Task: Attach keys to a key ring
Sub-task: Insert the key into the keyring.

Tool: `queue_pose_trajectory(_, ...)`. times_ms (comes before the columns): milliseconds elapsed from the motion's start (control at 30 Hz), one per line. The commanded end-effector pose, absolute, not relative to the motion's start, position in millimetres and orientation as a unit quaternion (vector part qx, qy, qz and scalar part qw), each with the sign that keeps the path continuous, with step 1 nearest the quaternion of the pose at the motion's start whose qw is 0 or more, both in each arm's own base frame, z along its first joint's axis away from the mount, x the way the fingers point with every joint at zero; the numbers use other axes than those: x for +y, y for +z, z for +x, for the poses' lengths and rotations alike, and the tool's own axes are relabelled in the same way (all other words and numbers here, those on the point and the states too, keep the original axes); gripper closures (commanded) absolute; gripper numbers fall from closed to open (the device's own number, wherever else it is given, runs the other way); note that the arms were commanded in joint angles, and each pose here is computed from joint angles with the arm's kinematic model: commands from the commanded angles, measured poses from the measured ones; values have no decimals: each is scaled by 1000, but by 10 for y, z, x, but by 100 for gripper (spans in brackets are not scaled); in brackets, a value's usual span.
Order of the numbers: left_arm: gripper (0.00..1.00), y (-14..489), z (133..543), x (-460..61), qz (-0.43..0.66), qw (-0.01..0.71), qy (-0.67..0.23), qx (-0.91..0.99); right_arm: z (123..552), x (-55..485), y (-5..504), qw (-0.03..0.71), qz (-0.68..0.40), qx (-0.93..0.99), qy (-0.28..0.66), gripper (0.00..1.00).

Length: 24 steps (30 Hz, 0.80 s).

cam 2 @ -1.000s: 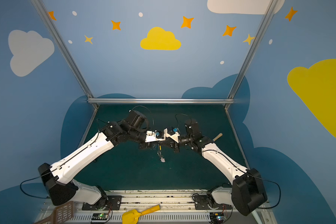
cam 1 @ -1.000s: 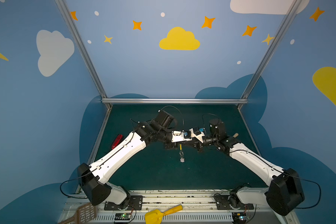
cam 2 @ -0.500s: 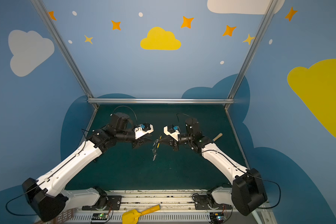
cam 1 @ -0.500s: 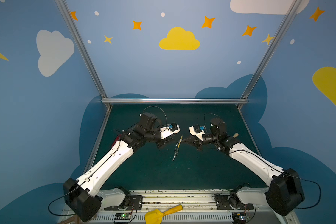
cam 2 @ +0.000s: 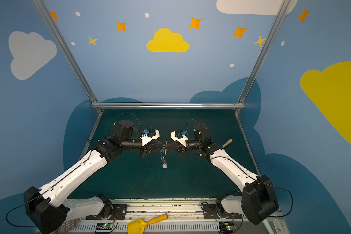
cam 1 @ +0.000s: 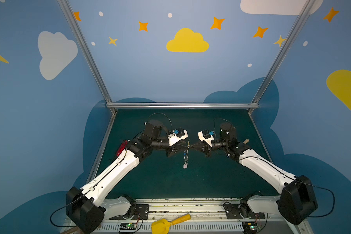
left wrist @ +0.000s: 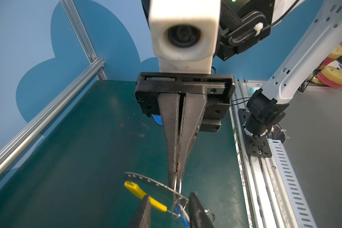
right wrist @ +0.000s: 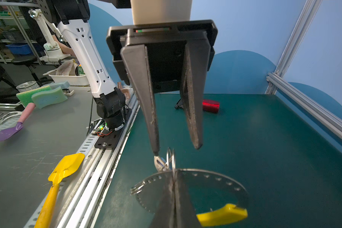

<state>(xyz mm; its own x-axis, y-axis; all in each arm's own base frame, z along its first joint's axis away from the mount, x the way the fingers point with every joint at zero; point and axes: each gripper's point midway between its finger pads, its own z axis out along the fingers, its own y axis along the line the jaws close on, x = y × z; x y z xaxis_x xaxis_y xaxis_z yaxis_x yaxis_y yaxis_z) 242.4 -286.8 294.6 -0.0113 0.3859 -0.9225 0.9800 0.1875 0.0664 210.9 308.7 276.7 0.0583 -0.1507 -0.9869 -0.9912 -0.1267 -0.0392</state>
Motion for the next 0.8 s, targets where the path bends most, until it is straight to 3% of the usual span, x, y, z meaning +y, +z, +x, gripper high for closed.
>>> queue_pose_trajectory(0, 74, 3020, 2406, -2929, 549, 449, -350, 613, 2092, 3125, 2910, 449, -586, 469, 484, 100)
queue_pose_trajectory(333, 96, 3004, 2354, -2985, 571, 436, -346, 604, 2102, 3134, 2913, 450, -585, 469, 485, 100)
queue_pose_trajectory(433, 97, 3019, 2365, -2979, 574, 436, -336, 606, 2113, 3131, 2875, 451, -589, 472, 477, 100)
queue_pose_trajectory(600, 97, 2984, 2376, -2926, 594, 401, -304, 627, 2178, 3077, 2765, 454, -592, 502, 437, 81)
queue_pose_trajectory(767, 97, 2963, 2381, -2877, 617, 367, -270, 642, 2192, 3000, 2757, 465, -600, 514, 400, 76)
